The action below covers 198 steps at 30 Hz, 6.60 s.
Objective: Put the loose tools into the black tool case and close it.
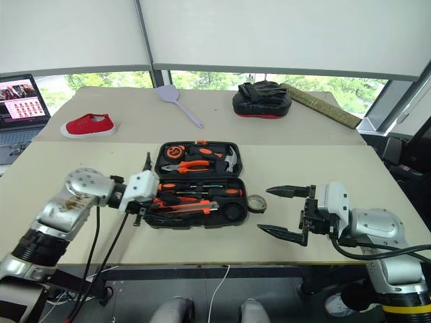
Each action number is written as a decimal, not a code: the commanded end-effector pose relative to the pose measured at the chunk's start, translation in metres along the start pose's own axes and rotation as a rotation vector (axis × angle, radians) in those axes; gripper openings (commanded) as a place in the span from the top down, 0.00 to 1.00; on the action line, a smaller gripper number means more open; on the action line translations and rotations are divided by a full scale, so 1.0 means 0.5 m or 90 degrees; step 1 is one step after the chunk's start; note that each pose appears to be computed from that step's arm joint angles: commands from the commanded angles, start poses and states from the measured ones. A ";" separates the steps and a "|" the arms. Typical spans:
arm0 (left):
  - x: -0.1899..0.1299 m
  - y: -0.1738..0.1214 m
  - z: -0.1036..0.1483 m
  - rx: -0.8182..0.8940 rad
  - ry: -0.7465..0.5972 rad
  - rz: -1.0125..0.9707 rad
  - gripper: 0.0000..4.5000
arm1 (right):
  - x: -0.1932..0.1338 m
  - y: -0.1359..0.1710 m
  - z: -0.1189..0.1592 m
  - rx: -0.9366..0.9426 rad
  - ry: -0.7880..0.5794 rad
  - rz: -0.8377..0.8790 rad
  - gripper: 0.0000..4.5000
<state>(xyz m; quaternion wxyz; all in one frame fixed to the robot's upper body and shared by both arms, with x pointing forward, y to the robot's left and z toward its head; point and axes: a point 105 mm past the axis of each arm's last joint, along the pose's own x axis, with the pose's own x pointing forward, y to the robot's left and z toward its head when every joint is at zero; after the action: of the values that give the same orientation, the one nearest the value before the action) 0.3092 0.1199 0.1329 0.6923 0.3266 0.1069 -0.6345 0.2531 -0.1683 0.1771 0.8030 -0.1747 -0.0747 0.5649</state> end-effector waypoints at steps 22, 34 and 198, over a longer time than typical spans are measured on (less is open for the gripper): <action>0.009 0.004 -0.034 0.043 0.073 0.001 0.30 | 0.014 -0.005 0.023 -0.020 -0.029 -0.019 0.00; -0.064 0.040 0.053 -0.036 -0.231 0.026 0.17 | 0.015 -0.009 0.005 -0.003 -0.026 -0.033 0.00; 0.011 0.106 -0.074 -0.304 -0.137 0.326 0.99 | 0.152 -0.155 -0.182 0.003 0.261 0.007 1.00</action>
<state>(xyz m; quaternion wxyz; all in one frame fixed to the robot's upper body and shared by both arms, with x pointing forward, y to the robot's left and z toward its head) 0.3771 0.1674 0.0961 0.9126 0.0933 0.1459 -0.3703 0.3889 -0.1548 0.1023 0.8168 -0.2888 0.1215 0.4844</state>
